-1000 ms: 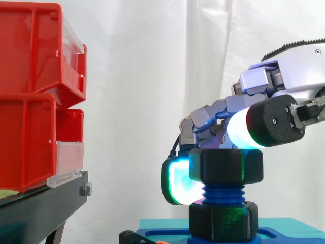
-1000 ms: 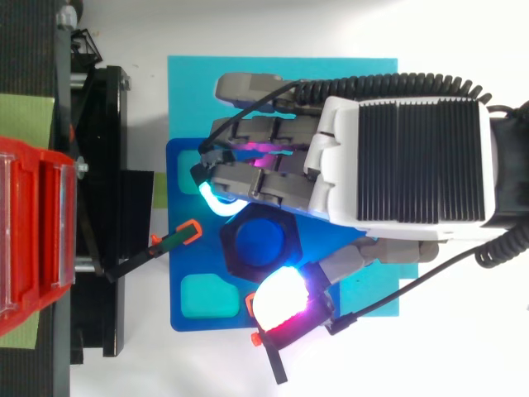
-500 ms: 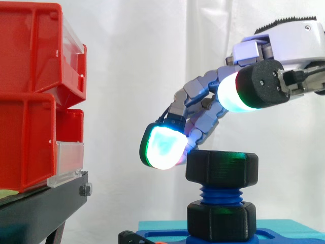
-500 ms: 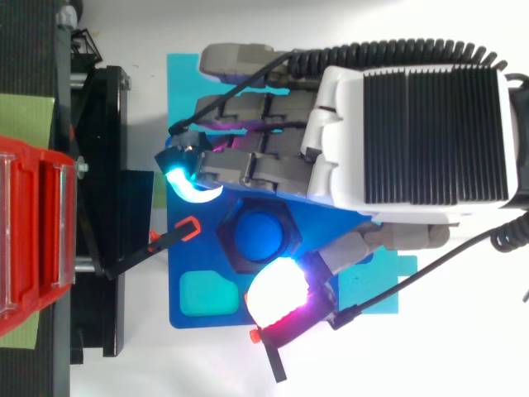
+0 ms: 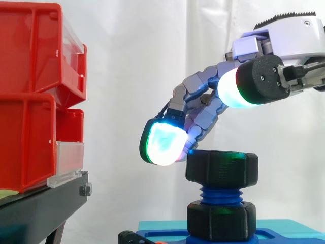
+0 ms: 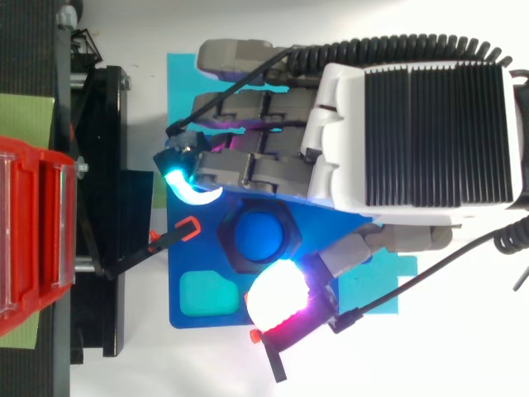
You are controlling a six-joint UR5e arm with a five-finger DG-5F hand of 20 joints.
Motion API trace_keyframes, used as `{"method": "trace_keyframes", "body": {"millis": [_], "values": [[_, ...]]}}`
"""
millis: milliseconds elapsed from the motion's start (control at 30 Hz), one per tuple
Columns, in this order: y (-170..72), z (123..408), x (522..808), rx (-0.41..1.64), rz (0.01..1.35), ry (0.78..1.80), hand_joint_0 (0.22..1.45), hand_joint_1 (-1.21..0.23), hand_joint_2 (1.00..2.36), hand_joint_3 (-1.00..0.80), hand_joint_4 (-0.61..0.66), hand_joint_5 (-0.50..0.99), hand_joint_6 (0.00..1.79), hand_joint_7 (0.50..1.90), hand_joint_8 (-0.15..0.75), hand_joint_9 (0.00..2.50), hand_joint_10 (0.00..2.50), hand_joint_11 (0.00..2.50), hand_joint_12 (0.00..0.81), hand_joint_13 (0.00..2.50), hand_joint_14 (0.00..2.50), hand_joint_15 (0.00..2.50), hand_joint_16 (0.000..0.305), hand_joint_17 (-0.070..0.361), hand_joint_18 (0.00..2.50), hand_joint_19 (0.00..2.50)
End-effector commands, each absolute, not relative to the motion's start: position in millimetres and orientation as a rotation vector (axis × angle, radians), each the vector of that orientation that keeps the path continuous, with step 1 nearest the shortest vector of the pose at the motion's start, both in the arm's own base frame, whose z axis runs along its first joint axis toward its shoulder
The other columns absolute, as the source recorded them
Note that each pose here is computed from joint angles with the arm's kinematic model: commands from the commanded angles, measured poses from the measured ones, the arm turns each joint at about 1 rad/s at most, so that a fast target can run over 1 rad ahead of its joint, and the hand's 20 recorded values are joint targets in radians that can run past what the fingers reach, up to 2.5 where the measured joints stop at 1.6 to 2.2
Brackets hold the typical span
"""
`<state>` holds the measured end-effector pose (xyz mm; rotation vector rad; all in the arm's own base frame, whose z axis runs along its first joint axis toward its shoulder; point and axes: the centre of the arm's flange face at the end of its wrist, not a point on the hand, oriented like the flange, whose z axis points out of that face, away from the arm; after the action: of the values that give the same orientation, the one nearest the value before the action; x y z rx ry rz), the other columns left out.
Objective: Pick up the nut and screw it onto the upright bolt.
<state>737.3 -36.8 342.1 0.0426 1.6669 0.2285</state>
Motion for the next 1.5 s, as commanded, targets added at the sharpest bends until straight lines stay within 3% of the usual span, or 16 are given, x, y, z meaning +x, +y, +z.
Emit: {"method": "trace_keyframes", "body": {"millis": [0, 333, 667, 967, 1467], "values": [[-32.1, 341.6, 737.3, 0.041, 0.233, 1.669, 0.5, -0.21, 1.0, -0.5, 0.25, -0.1, 0.5, 0.92, 0.252, 0.61, 0.0, 0.0, 0.312, 0.44, 0.0, 0.0, 0.033, 0.073, 0.03, 0.0], [-11.6, 343.2, 738.1, 0.045, 0.236, 1.669, 0.51, -0.22, 1.0, -0.5, 0.26, -0.07, 0.5, 1.1, 0.251, 0.63, 0.0, 0.0, 0.308, 0.46, 0.0, 0.0, 0.031, 0.071, 0.05, 0.0], [1.9, 341.1, 737.3, 0.034, 0.252, 1.682, 0.52, -0.23, 1.0, -0.5, 0.25, -0.06, 0.5, 1.17, 0.25, 0.65, 0.0, 0.0, 0.304, 0.47, 0.0, 0.0, 0.03, 0.069, 0.06, 0.0], [1.3, 339.0, 734.6, 0.033, 0.248, 1.707, 0.53, -0.25, 1.0, -0.5, 0.24, -0.04, 0.5, 1.29, 0.253, 0.67, 0.0, 0.0, 0.302, 0.49, 0.0, 0.0, 0.03, 0.066, 0.08, 0.0], [-24.4, 335.0, 729.6, 0.056, 0.224, 1.745, 0.54, -0.28, 1.0, -0.5, 0.22, -0.02, 0.5, 1.46, 0.26, 0.73, 0.0, 0.0, 0.29, 0.55, 0.0, 0.0, 0.026, 0.059, 0.14, 0.0]]}}
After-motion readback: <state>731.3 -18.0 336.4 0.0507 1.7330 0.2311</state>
